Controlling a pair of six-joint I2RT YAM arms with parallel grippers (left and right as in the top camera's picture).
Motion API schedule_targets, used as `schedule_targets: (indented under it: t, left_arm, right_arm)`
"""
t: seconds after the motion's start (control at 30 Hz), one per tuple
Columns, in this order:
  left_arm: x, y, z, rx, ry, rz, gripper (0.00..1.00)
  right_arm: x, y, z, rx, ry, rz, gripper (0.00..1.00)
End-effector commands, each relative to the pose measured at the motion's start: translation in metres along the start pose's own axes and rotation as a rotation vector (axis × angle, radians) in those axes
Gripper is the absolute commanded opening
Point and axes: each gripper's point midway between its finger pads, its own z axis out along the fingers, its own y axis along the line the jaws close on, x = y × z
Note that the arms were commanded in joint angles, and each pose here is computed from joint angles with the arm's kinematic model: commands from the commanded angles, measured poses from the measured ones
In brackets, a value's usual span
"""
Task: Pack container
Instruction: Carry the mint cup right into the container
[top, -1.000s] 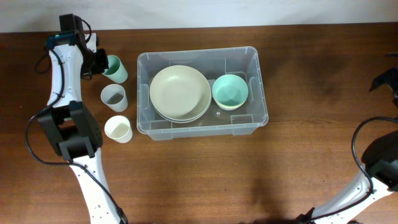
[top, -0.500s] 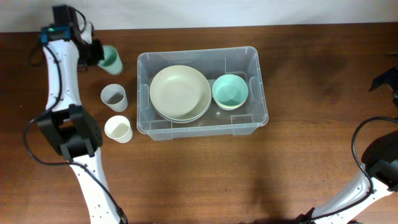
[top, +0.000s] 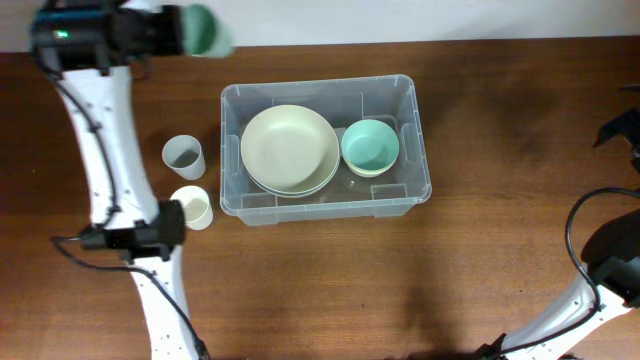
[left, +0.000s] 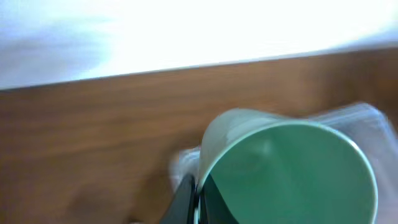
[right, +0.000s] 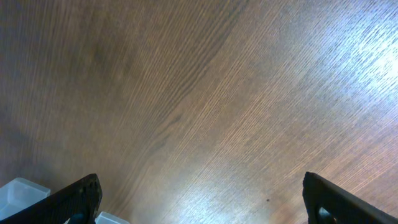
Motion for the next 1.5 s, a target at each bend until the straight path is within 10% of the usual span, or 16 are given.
schedule_targets:
  t: [0.0, 0.5, 1.47]
  left_arm:
    - [0.013, -0.084, -0.005, 0.148, 0.041, 0.176, 0.01]
    - [0.127, -0.237, 0.045, 0.337, 0.433, 0.418, 0.01]
    - [0.219, -0.23, 0.136, 0.264, 0.68, 0.412, 0.01]
  right_arm:
    - [0.002, 0.001, -0.007, -0.002, -0.017, 0.002, 0.99]
    - [0.002, 0.001, -0.007, -0.002, -0.017, 0.002, 0.99]
    - [0.002, 0.001, -0.007, -0.002, -0.017, 0.002, 0.99]
